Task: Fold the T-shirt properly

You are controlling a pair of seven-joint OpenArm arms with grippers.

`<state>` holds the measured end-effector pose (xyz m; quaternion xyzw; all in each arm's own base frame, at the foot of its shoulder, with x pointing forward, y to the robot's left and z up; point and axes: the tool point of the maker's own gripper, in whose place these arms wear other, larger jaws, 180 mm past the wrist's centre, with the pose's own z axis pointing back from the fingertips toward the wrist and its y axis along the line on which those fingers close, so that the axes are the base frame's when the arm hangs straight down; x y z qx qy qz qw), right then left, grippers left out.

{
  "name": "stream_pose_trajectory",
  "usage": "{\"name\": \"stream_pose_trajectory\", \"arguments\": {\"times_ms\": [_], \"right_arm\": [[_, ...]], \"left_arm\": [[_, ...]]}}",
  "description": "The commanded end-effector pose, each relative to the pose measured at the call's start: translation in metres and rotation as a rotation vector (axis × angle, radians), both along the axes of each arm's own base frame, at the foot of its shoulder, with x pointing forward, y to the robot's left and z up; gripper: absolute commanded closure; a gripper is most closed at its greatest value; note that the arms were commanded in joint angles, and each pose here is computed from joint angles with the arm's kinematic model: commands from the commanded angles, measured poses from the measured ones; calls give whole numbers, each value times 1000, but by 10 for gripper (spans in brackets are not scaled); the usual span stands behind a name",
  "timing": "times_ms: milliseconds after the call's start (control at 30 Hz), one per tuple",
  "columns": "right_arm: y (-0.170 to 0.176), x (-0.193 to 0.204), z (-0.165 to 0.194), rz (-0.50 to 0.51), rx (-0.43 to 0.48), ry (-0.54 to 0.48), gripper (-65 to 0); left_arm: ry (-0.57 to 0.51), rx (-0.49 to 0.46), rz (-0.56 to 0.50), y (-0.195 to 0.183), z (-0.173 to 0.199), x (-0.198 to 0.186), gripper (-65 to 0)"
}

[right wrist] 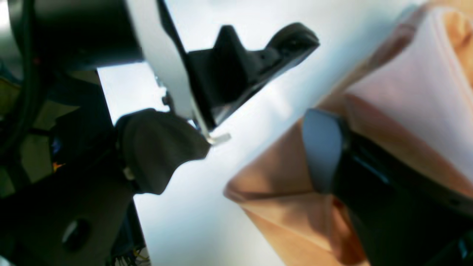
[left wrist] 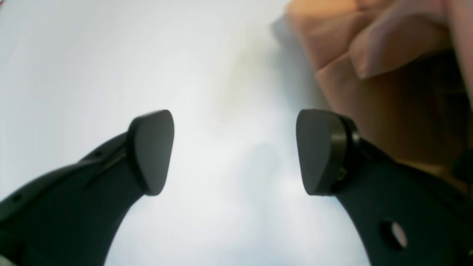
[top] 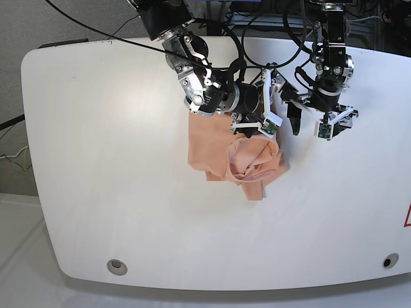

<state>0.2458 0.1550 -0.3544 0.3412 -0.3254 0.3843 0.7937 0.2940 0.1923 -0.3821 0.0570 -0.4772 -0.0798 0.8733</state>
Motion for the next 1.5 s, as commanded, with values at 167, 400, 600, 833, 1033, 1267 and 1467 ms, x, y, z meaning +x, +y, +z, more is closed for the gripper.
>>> {"name": "stream_pose_trajectory", "arguments": {"times_ms": [167, 400, 600, 833, 1033, 1267, 1467], "right_arm": [[-8, 17, 9, -59, 18, -17, -513], [-24, 23, 16, -67, -1, -69, -513], [-38, 37, 34, -118, 18, -119, -513], [-66, 45, 41, -186, 13, -151, -513], [-99, 51, 41, -256, -14, -171, -513], [-131, 64, 33, -329, -54, -165, -510], [-145, 82, 21, -373, -77, -140, -367]], "left_arm": [[-73, 52, -5, 18, 23, 16, -479], [-104, 84, -10, 27, 36, 28, -479], [-99, 82, -3, 30, 33, 32, -479], [-70, 78, 5, 33, 22, 31, -479], [-51, 76, 8, 34, 14, 29, -479], [-48, 75, 4, 33, 13, 29, -479], [-49, 74, 1, 31, 13, 29, -479]]}}
